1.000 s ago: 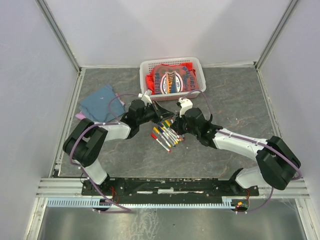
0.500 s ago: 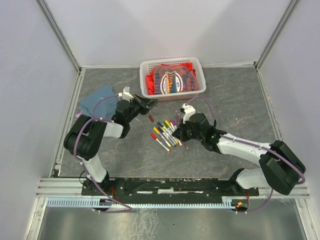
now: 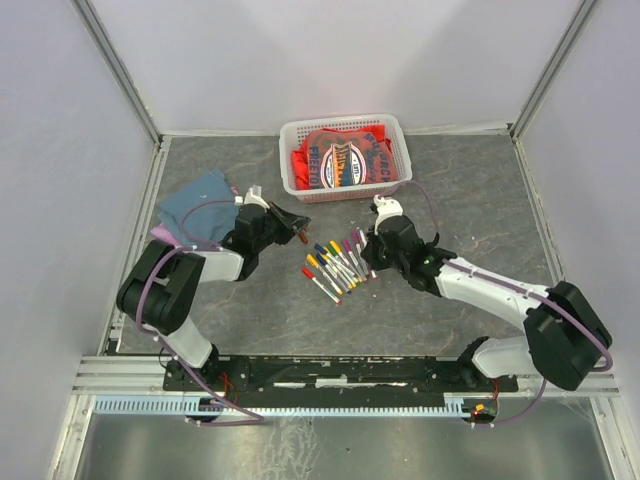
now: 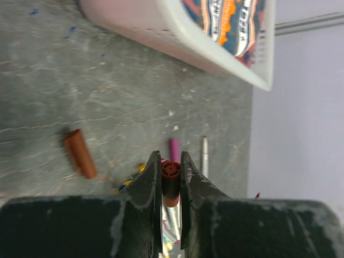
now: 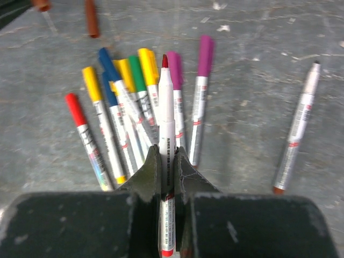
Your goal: Open the pen caps
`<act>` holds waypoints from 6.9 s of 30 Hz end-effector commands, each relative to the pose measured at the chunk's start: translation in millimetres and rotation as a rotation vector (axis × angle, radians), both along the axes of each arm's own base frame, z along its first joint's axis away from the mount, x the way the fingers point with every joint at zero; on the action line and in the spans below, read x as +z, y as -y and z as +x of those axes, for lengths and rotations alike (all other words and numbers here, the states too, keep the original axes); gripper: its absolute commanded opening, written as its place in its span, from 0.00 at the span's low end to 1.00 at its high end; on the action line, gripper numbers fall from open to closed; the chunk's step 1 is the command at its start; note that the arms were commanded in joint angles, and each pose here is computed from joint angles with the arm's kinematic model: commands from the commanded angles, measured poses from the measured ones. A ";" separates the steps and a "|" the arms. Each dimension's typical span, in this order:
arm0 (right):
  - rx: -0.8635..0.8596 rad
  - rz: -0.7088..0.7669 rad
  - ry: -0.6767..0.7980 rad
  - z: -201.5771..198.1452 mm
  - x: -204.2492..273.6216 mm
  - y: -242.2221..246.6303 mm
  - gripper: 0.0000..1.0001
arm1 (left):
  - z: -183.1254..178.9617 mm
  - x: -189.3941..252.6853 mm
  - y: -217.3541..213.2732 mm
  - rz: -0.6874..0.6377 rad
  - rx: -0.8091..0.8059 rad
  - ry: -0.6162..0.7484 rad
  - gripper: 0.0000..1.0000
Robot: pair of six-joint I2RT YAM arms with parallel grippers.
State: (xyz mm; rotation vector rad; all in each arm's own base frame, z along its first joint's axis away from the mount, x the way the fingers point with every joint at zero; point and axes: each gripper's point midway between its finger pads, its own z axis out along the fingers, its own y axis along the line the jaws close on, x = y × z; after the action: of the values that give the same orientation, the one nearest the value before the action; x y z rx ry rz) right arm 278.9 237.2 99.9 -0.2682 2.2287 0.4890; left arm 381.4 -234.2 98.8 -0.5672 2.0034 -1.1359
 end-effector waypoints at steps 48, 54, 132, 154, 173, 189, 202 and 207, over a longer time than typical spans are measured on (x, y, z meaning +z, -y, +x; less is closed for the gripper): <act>-0.227 -0.289 -0.015 53.5 -19.7 49.1 0.39 | -37.5 -85.0 -38.0 0.216 0.063 -0.164 0.49; -0.182 -0.273 -0.002 53.3 -10.7 34.7 0.40 | -39.5 -84.5 -41.5 0.222 0.074 -0.164 0.52; 0.077 -0.093 0.071 13.0 31.6 -34.1 0.01 | -42.5 52.0 78.8 -0.046 -0.311 0.125 0.85; 0.123 -0.096 0.079 0.0 28.9 -56.5 0.01 | -42.6 42.9 86.0 -0.087 -0.302 0.097 0.47; 0.110 -0.093 0.087 2.9 32.7 -57.5 0.01 | -48.0 38.5 91.6 -0.089 -0.336 0.097 0.29; 0.094 -0.087 0.095 3.0 33.4 -54.1 0.11 | -53.2 44.2 93.5 -0.118 -0.351 0.126 0.03; 0.109 -0.053 0.082 6.2 30.9 -63.1 0.19 | -61.1 59.5 102.7 -0.219 -0.412 0.167 0.03; 0.114 -0.065 0.065 8.3 23.4 -60.3 0.01 | -59.5 64.3 104.2 -0.234 -0.413 0.173 0.03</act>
State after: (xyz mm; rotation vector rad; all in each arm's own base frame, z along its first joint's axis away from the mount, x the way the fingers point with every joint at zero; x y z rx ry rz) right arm 278.6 286.4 112.9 -0.4461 2.2210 0.4125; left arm 327.0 -329.4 137.1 -0.2011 1.9787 -1.5158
